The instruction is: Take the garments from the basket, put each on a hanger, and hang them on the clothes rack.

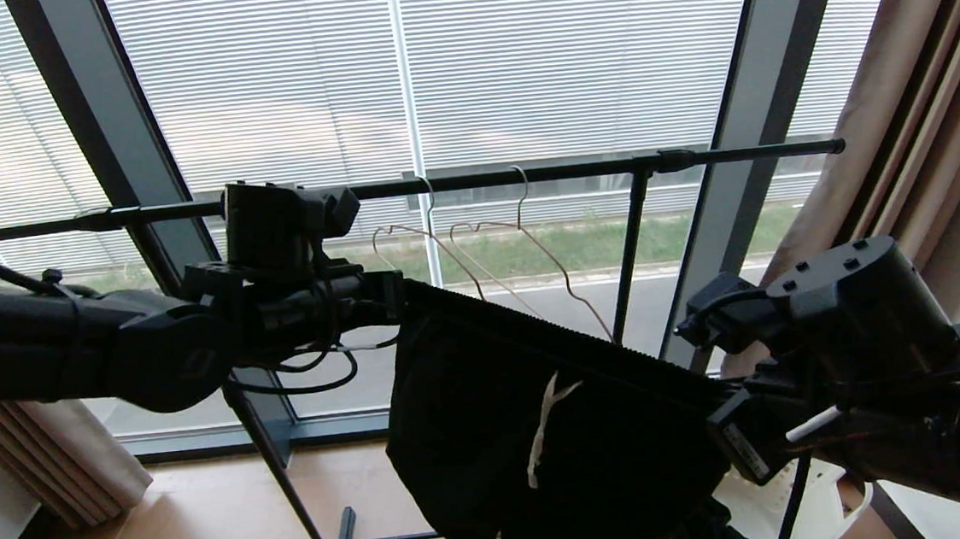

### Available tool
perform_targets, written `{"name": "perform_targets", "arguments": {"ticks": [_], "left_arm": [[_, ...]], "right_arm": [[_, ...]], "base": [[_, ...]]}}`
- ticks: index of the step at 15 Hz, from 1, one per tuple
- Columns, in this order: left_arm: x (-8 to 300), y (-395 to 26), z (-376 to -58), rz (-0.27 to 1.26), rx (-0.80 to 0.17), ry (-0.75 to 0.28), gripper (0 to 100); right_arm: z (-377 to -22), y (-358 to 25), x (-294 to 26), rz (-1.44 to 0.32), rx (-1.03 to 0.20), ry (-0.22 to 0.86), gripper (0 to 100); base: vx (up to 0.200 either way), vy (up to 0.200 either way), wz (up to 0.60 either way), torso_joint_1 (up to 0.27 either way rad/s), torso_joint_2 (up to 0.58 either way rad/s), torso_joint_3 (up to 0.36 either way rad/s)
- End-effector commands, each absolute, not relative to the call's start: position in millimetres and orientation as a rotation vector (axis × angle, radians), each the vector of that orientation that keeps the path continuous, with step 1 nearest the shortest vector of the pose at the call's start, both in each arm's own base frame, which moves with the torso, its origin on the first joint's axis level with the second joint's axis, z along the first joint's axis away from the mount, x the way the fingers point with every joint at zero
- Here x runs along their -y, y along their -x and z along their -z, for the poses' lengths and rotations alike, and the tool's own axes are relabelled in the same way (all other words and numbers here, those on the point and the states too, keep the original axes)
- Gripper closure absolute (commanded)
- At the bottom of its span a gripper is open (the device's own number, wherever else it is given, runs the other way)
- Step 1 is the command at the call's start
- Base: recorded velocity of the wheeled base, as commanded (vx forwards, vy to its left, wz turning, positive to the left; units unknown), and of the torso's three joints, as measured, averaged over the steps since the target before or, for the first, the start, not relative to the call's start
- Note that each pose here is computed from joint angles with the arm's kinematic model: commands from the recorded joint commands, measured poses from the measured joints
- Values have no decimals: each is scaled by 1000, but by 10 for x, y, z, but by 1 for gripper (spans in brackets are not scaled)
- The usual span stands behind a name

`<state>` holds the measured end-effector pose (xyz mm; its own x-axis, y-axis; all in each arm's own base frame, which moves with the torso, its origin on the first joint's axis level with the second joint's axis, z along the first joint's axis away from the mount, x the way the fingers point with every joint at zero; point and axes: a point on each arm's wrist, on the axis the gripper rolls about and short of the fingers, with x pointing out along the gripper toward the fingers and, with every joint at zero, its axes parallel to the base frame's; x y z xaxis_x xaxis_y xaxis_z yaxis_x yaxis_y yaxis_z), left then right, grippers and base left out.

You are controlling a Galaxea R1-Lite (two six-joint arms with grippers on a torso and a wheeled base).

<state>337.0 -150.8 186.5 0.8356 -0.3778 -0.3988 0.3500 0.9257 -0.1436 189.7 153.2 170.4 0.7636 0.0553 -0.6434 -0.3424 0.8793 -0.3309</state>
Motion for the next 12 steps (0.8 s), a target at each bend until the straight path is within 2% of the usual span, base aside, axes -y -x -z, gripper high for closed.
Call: {"name": "perform_targets", "arguments": {"ticks": [1, 3, 7, 9, 10, 12], "left_arm": [[1749, -3608, -1843, 420, -452, 38, 100], [1955, -3655, -1960, 462, -432, 30, 100], [2311, -3647, -2003, 535, -431, 15, 100], [2373, -3609, -1995, 551, -434, 11, 100], [2375, -3600, -1984, 552, -439, 9, 100], [2371, -3594, -1996, 551, -437, 9, 100]], "right_arm": [[-1707, -1734, -1721, -316, -653, 461, 100], [-1667, -1628, -1991, -402, -650, 462, 100], [-1588, -1707, -2510, -462, -684, 350, 100], [-1630, -1796, -2660, -456, -671, 292, 100], [-1630, -1868, -2774, -435, -678, 223, 100], [-1555, -1904, -2921, -422, -700, 175, 100]], "base": [[0, 0, 0, 0, 0, 0], [0, 0, 0, 0, 0, 0], [0, 0, 0, 0, 0, 0], [0, 0, 0, 0, 0, 0], [0, 0, 0, 0, 0, 0], [0, 0, 0, 0, 0, 0]]}}
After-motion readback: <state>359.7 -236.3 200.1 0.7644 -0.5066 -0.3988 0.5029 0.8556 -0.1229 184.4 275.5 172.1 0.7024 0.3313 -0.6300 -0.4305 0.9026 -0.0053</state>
